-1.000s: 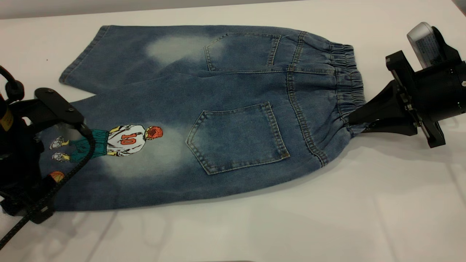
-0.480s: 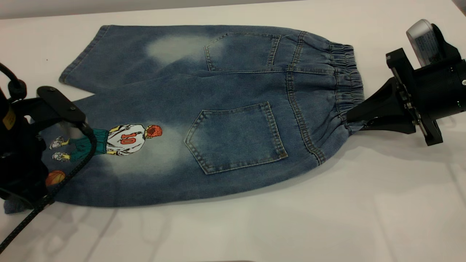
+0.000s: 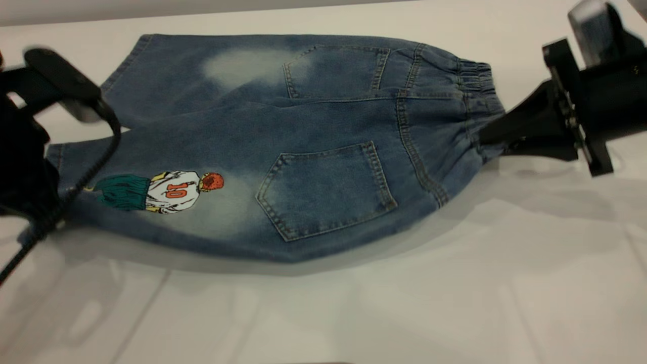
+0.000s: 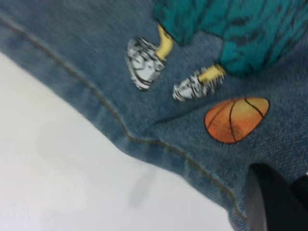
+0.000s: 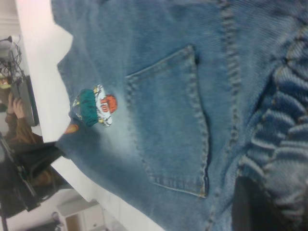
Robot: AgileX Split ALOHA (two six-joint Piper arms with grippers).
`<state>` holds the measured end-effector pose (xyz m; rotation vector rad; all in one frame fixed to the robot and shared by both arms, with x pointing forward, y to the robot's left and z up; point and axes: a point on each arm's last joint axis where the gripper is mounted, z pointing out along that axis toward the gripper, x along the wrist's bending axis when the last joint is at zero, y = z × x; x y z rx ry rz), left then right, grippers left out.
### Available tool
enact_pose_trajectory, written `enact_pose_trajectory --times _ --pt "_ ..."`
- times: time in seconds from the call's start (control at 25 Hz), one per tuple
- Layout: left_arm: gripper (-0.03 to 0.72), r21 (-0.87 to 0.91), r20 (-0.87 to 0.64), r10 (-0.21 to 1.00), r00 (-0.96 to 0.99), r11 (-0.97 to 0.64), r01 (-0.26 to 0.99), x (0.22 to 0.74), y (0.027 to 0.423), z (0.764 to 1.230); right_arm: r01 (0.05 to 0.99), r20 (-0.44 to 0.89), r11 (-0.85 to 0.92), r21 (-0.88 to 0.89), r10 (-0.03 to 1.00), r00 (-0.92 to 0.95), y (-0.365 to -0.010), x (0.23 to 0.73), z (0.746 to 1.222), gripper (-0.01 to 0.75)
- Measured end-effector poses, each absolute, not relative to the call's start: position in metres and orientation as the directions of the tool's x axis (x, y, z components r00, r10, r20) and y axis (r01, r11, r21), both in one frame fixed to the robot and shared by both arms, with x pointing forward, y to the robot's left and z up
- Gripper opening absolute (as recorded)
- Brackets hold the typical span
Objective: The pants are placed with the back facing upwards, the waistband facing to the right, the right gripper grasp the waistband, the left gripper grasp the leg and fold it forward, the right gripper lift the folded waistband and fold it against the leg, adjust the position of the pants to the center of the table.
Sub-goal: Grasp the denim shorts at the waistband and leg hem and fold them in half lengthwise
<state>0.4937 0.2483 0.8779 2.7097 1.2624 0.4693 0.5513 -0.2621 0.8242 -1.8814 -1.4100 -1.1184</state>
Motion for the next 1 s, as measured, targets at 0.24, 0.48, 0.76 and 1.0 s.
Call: enact_pose_trajectory --times 0.24,0.48,0.76,1.0 --pt "0.016 0.257 0.267 0.778 0.568 -0.626 0.737 0.486 0.251 0.911 0.959 0.847 -0.276 0.067 0.524 0.092 -0.261 0.543 0.843 0.055" --pt "0.016 0.296 0.311 0.777 0.547 -0.627 0.721 0.469 0.248 0.951 0.968 0.839 -0.241 0.067 0.539 0.076 -0.257 0.513 0.864 0.055" --pt "0.016 0.429 0.44 0.77 0.462 -0.633 0.644 0.487 0.249 0.989 0.949 0.85 -0.307 0.073 0.516 0.102 -0.258 0.515 0.89 0.055" --pt "0.016 0.462 0.528 0.749 0.401 -0.649 0.604 0.542 0.239 0.996 0.894 0.861 -0.446 0.042 0.471 0.194 -0.263 0.536 0.898 0.055"
